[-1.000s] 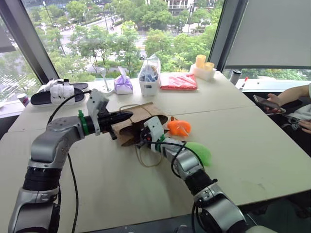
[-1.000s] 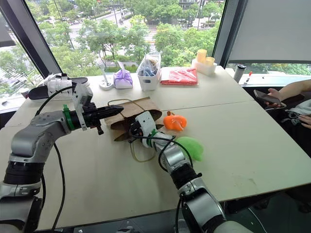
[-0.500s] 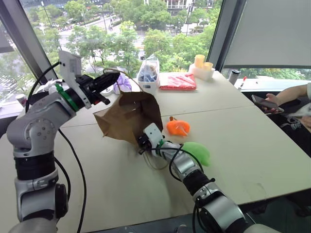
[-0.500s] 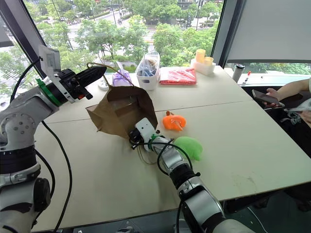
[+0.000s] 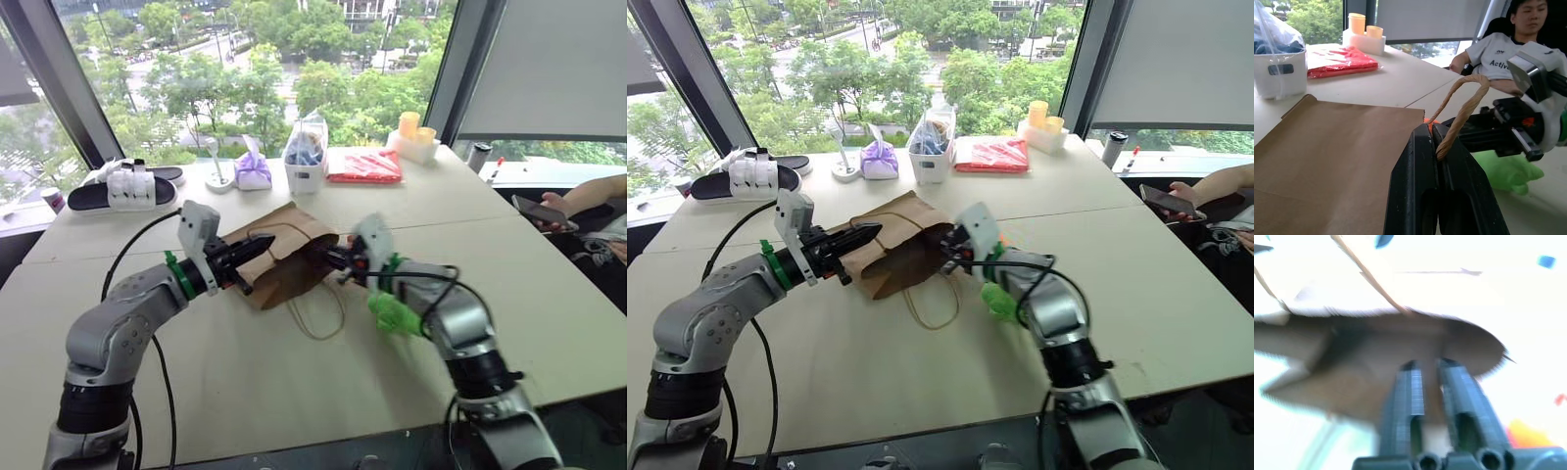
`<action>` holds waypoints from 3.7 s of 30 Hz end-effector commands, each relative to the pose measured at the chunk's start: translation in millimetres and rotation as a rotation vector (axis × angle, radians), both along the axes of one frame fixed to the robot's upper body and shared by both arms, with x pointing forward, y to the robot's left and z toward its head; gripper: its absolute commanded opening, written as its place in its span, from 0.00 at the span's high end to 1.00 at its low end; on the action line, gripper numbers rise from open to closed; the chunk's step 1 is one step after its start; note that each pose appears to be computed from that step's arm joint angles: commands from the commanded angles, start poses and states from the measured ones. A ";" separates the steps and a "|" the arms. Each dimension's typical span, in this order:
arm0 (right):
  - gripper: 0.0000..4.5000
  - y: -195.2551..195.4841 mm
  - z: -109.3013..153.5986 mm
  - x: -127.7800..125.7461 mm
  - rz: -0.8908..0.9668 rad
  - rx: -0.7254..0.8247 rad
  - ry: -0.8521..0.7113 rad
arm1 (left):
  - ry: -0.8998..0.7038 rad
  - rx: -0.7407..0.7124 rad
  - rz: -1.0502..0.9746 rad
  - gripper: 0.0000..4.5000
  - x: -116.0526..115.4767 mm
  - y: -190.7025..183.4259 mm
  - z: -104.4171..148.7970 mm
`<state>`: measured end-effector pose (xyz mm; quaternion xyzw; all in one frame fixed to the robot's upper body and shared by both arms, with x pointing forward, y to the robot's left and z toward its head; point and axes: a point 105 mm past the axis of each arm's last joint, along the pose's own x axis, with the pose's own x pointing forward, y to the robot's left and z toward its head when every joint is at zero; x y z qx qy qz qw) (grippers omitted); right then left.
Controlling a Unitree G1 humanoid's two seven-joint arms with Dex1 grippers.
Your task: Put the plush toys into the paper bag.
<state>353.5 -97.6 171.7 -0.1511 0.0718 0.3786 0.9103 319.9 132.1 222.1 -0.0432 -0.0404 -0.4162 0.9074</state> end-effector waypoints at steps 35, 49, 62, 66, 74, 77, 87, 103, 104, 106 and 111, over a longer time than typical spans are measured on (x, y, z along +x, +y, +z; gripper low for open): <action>1.00 -21.5 8.7 -40.0 0.092 0.002 0.039 | -0.075 -0.040 0.011 1.00 -10.7 4.5 30.2; 1.00 116.0 7.8 -2.6 0.258 0.162 -0.034 | -0.068 -0.057 -0.042 1.00 -14.9 -11.0 34.4; 1.00 169.7 22.5 22.1 0.239 0.278 -0.146 | -0.057 -0.095 -0.032 1.00 -20.8 -13.6 35.0; 0.51 171.2 22.1 24.0 0.237 0.278 -0.161 | -0.053 -0.115 -0.012 1.00 -19.5 -10.5 35.5; 0.02 137.2 30.4 21.5 0.210 0.239 -0.221 | -0.037 -0.145 0.032 1.00 -19.7 -1.1 31.3; 0.02 107.3 43.1 15.3 0.189 0.226 -0.254 | -0.030 -0.161 0.051 1.00 -19.3 3.6 30.4; 0.02 -4.3 51.2 12.3 -0.012 0.219 -0.116 | -0.012 -0.161 0.045 1.00 -20.6 5.1 23.6; 0.02 -8.8 -42.7 66.6 -0.133 -0.129 -0.151 | -0.027 -0.146 0.024 1.00 -21.2 -0.4 27.4; 0.02 -8.3 -43.8 70.3 -0.143 -0.164 -0.180 | -0.029 -0.145 0.026 1.00 -21.1 -0.4 27.6; 0.02 -7.2 -41.3 76.3 -0.165 -0.155 -0.210 | -0.030 -0.144 0.031 1.00 -20.9 -0.4 27.7; 0.42 -9.3 -32.7 86.2 -0.212 -0.162 -0.270 | -0.030 -0.143 0.036 1.00 -22.1 -0.3 27.3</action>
